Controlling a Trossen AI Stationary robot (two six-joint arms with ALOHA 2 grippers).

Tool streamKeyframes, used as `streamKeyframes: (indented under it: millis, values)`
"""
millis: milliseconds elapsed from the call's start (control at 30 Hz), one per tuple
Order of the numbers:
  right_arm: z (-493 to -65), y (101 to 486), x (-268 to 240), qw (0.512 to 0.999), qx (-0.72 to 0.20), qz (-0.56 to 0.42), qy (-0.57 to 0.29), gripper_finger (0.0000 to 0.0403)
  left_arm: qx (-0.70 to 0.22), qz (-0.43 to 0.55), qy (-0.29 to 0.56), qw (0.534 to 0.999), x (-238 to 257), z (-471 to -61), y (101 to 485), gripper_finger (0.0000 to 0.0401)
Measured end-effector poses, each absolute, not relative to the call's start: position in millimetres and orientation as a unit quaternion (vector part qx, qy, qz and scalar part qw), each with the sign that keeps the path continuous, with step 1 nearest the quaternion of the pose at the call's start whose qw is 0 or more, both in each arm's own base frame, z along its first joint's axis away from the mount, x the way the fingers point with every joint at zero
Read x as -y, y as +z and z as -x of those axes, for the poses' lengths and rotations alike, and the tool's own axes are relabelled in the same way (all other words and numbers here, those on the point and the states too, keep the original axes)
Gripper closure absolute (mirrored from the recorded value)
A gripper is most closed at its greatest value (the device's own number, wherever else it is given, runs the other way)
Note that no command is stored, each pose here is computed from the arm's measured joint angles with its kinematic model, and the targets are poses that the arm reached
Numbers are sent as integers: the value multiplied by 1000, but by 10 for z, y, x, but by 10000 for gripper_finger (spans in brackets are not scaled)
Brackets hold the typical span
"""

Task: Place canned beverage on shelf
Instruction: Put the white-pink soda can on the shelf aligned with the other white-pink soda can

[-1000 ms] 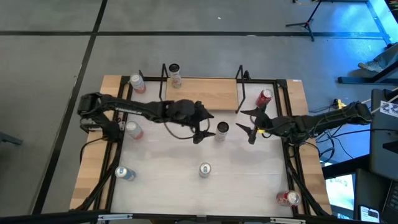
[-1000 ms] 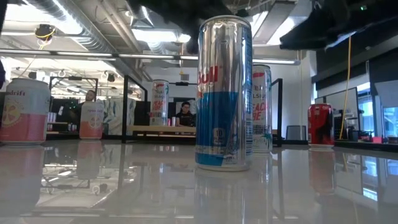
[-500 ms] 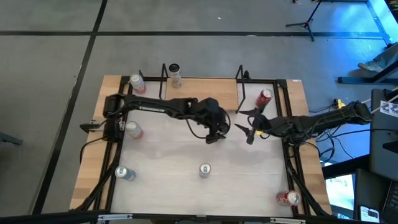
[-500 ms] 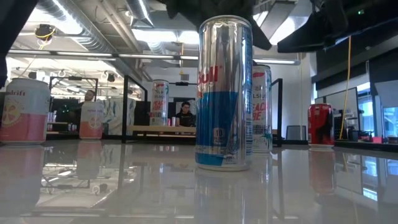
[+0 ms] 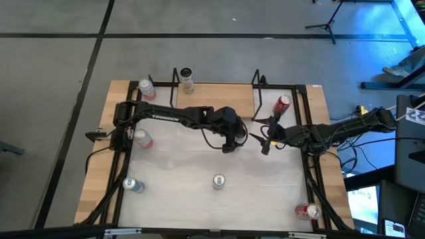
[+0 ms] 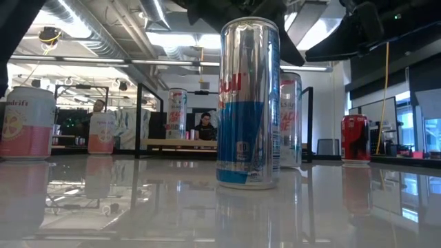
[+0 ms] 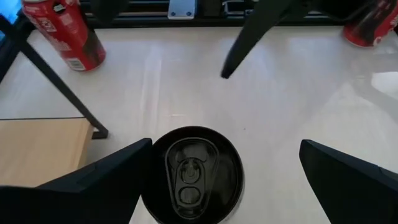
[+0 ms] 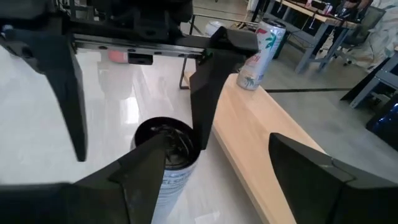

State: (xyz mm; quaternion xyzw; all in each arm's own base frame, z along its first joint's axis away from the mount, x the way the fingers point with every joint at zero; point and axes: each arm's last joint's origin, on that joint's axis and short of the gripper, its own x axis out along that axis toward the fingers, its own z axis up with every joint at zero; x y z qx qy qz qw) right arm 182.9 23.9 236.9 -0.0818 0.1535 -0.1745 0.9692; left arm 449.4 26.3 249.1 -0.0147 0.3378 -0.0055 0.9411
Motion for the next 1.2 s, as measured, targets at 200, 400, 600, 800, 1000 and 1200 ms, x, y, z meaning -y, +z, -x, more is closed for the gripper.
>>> streamKeyframes:
  millis: [200,400,600,800,1000,1200]
  values:
    - [-1829,2368,-239,969,-154,82,-174,123,-335,11,-14,942,-123,-4490,2512,5]
    - [-1829,2368,-239,969,-154,82,-174,123,-334,-14,2,943,-69,-4459,2573,5]
    - [-1830,2370,-240,970,-153,80,-173,123,-330,-39,47,942,-167,-4451,2603,5]
    - [-1830,2370,-240,970,-153,80,-173,123,-335,-22,17,942,-241,-4441,2595,5]
    - [-1830,2370,-241,970,-153,79,-172,123,-357,-12,-16,934,-293,-4467,2458,5]
    - [-1830,2369,-242,970,-153,78,-169,123,-358,-27,-57,932,-234,-4463,2454,5]
